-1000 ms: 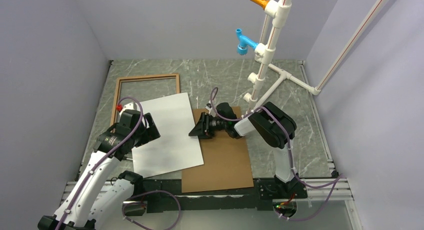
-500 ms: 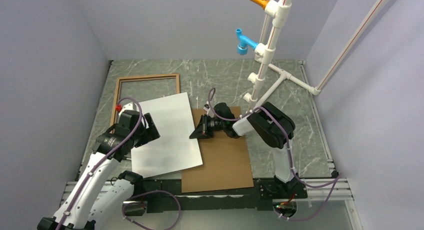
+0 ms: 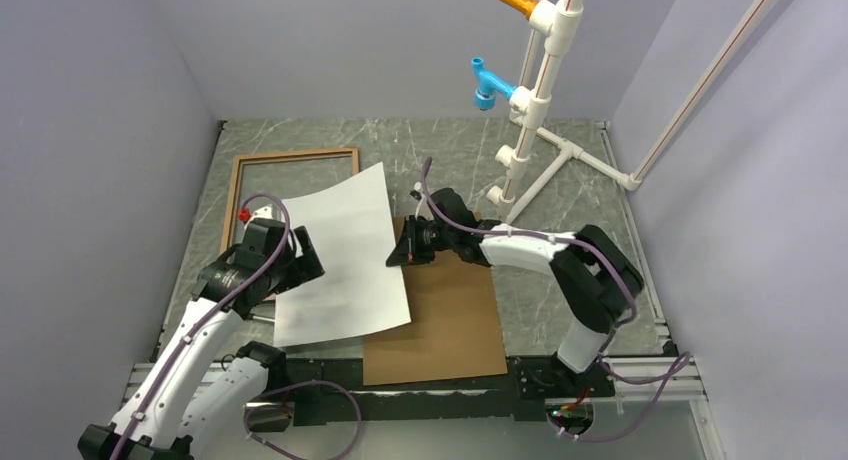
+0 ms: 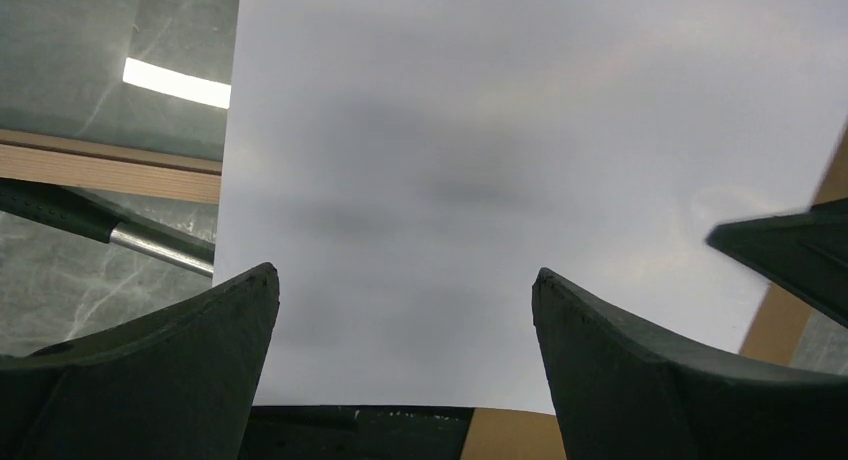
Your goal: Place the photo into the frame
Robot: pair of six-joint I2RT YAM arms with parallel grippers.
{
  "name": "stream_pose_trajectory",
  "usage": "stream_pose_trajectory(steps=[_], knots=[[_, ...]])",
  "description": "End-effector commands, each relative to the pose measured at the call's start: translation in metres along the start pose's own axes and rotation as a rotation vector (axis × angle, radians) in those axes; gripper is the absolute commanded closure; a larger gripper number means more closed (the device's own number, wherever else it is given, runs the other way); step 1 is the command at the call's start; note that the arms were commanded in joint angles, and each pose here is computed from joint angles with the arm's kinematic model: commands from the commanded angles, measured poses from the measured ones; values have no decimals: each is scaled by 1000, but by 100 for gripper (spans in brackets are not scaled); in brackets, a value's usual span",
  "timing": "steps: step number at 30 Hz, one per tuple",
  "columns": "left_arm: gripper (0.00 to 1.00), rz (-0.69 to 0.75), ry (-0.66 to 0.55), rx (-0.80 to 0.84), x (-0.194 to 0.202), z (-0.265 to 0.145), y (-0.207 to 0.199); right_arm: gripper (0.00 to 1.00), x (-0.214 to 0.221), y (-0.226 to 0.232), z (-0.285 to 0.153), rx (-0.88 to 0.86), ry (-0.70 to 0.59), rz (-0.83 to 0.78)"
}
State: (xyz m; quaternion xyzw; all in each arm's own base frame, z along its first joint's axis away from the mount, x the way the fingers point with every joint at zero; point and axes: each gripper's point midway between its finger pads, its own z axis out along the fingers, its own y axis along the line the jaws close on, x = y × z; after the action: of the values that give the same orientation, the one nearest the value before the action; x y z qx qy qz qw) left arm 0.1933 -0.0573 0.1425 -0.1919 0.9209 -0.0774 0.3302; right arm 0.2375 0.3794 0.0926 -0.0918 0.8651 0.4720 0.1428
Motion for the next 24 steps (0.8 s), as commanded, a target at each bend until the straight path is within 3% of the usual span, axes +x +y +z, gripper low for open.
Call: stream_pose_trajectory(steps=[1,16,24], knots=[[0,11,27,62,3,9,-14,100,-15,5,-32,138,-82,-123],[1,-20,116,106,28,56,-29,100,-20,50,-179,317,-294,-302],[6,13,79,106,14,70,-50,100,-9,37,-241,478,-371,-300]])
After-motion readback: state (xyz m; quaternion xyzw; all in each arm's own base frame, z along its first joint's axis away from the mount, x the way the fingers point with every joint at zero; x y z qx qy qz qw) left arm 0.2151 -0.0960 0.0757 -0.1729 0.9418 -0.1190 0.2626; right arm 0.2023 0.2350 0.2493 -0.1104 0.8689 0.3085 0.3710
